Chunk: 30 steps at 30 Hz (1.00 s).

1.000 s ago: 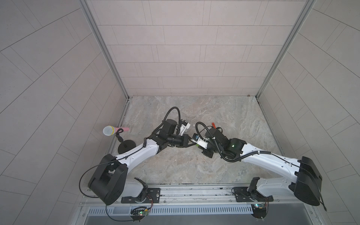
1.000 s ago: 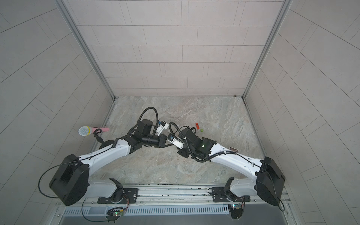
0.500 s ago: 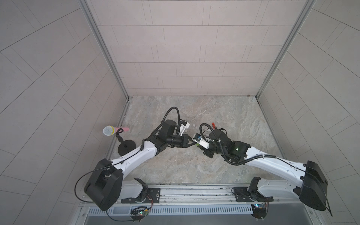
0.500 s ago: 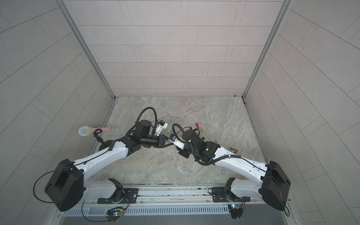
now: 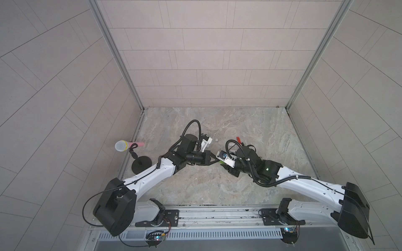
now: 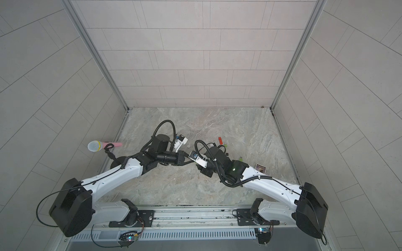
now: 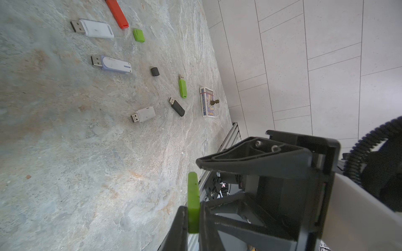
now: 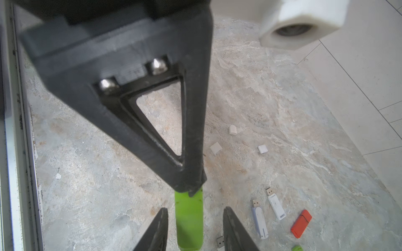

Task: Close the usb drive cover
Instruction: Close the cover of the USB drive, then place the USB drive at the center of the board.

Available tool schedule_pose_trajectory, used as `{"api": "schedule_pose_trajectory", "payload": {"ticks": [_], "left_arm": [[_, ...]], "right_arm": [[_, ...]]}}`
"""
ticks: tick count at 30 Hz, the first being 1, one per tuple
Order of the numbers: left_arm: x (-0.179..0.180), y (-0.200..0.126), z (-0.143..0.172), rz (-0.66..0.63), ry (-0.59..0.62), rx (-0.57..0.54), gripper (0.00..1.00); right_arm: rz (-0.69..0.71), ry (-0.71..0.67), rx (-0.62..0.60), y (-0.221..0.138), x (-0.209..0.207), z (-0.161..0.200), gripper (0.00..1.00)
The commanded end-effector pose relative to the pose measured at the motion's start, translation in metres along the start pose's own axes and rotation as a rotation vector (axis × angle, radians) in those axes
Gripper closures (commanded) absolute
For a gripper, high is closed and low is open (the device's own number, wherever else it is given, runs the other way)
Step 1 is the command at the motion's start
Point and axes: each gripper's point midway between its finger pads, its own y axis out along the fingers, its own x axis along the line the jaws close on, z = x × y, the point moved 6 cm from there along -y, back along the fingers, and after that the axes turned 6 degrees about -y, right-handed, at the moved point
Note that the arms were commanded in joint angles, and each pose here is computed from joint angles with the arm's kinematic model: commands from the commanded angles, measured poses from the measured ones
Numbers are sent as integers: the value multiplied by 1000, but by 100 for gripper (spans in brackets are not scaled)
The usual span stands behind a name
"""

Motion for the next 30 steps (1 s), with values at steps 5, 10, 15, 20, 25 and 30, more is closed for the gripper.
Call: {"api": "schedule_pose_trajectory", "payload": {"ticks": [5, 10, 15, 20, 25, 30], "left_arm": [[-6, -1, 0, 34, 13, -3, 94], [-5, -1, 1, 34, 9, 1, 93], [-4, 0, 0, 22, 12, -2, 86], [1, -6, -1, -61, 35, -28, 49], [8, -30, -5, -232, 85, -158, 32], [17, -60, -5, -383, 129, -342, 29]], "right_arm": [[3, 1, -8, 6, -2, -2, 67], [5, 8, -25, 7, -4, -9, 78], [5, 25, -47, 3, -6, -14, 86], [27, 78, -15, 5, -9, -3, 88], [45, 250, 30, 8, -20, 15, 87], [77, 561, 115, 17, -50, 38, 87]]}}
